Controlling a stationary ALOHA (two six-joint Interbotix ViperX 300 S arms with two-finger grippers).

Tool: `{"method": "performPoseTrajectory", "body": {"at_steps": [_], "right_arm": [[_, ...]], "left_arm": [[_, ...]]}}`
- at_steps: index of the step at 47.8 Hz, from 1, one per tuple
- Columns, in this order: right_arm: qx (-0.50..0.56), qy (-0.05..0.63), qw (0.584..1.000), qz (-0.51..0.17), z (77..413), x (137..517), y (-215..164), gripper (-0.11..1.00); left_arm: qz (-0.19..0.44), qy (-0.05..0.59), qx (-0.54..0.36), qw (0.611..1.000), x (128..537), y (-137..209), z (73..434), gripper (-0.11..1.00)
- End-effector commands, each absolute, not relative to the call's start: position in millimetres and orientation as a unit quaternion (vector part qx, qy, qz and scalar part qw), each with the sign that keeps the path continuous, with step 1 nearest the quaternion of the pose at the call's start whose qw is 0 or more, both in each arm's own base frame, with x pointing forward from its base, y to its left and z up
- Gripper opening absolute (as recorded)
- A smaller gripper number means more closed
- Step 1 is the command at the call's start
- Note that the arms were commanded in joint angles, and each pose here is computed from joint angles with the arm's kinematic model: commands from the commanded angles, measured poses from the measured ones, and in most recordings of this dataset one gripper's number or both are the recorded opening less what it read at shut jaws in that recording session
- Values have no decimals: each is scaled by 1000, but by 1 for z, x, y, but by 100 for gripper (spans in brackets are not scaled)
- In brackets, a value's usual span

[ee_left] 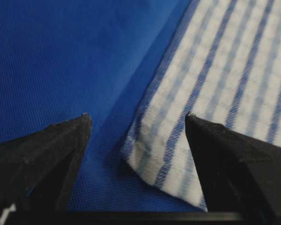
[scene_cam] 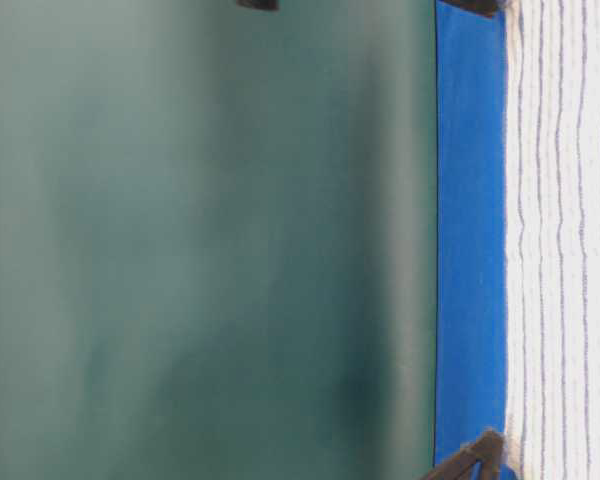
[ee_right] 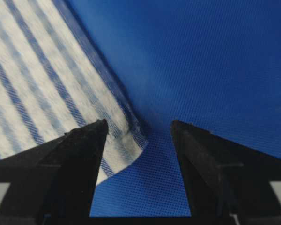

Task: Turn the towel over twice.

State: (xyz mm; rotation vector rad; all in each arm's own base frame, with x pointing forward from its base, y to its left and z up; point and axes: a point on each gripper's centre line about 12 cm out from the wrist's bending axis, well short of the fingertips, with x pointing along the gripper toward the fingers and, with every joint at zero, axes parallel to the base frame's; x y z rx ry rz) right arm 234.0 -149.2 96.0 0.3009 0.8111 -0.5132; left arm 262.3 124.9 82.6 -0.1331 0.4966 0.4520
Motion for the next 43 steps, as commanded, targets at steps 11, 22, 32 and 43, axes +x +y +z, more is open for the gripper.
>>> {"method": "performPoseTrajectory", "body": {"at_steps": [11, 22, 32, 43], "right_arm": [[145, 394, 872, -250, 95, 235, -153, 65], [153, 410, 861, -258, 85, 231, -158, 54], [157, 418, 857, -257, 79, 227, -155, 5], [157, 413, 860, -257, 82, 226, -153, 5]], "left_arm": [[242, 254, -73, 934, 262, 139, 71, 75], [243, 274, -79, 927, 260, 140, 62, 56], [236, 298, -83, 921, 260, 136, 56, 19], [232, 308, -84, 919, 259, 133, 56, 4]]}}
